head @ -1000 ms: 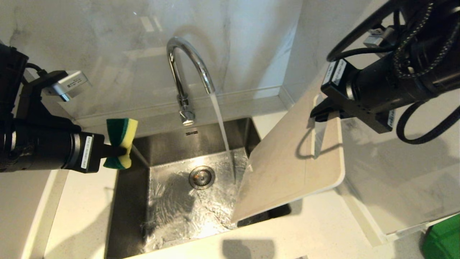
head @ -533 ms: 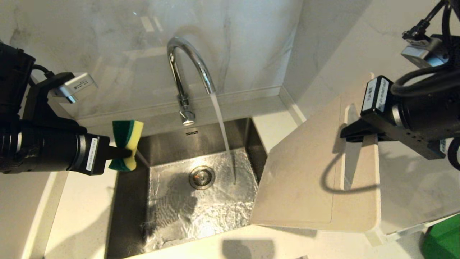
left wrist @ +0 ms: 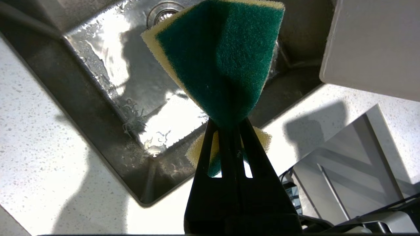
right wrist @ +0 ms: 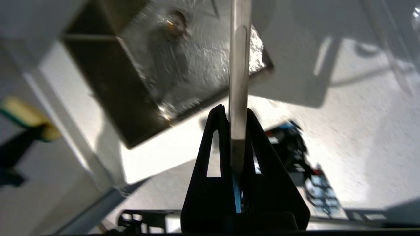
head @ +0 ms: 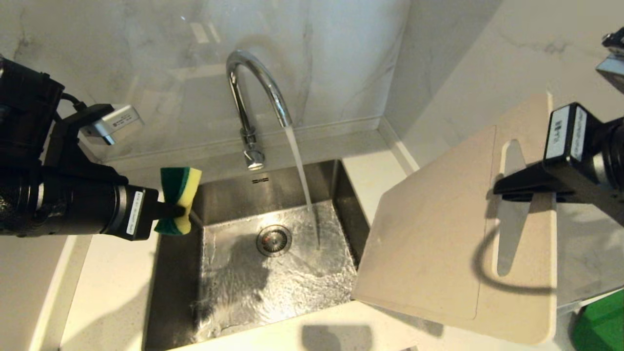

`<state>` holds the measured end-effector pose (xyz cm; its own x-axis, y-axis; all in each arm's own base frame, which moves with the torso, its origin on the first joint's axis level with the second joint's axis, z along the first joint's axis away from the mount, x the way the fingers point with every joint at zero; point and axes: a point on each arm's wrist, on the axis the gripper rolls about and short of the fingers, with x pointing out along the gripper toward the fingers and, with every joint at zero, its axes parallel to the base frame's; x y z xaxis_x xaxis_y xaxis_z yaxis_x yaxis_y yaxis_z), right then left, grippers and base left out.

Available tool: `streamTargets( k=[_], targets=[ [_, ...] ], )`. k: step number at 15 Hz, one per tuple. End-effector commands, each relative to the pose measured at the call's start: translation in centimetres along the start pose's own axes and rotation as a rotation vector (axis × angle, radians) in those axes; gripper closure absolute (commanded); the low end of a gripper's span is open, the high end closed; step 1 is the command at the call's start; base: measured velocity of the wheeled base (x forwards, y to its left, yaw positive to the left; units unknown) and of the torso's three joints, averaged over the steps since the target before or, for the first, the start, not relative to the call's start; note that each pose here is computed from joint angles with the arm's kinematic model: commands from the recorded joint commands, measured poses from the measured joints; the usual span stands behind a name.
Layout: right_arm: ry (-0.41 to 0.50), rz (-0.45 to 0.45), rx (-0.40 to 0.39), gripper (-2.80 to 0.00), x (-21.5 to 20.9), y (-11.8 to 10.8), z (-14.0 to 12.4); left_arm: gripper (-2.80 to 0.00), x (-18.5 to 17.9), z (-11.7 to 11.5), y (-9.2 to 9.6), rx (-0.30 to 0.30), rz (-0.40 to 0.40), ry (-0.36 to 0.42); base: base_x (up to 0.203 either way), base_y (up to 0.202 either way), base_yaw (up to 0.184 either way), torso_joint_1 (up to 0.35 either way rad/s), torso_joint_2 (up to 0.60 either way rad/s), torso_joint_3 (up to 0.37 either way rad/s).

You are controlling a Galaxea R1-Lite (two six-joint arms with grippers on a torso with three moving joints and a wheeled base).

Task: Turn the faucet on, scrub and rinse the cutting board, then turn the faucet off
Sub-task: Put down the cutting board

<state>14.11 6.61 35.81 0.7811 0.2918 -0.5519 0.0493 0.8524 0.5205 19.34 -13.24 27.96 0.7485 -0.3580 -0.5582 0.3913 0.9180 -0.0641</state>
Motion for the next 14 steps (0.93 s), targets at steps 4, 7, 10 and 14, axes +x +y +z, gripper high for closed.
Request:
streamTargets(
  k=[4, 7, 10, 14],
  targets=[
    [-0.104, 0.11, 0.073, 0.0, -1.9, 1.7, 2.1, 0.0, 0.4, -0.3, -0.3, 0.009, -0.006, 0.019, 0.0, 0.0, 0.0, 0.0, 0.0, 0.0],
    [-0.11, 0.114, 0.076, 0.0, -2.8, 1.7, 2.2, 0.0, 0.4, -0.2, -0.3, 0.009, -0.007, 0.016, 0.0, 0.0, 0.0, 0.0, 0.0, 0.0],
    [-0.094, 0.102, 0.077, 0.0, -3.7, 1.1, 1.7, 0.0, 0.5, -0.2, -0.4, 0.012, -0.01, 0.018, 0.0, 0.0, 0.0, 0.0, 0.0, 0.0],
    [-0.022, 0.045, 0.152, 0.0, -4.7, 0.1, 0.6, 0.0, 0.5, -0.4, -0.4, 0.013, -0.01, 0.024, 0.0, 0.0, 0.0, 0.0, 0.0, 0.0]
  ],
)
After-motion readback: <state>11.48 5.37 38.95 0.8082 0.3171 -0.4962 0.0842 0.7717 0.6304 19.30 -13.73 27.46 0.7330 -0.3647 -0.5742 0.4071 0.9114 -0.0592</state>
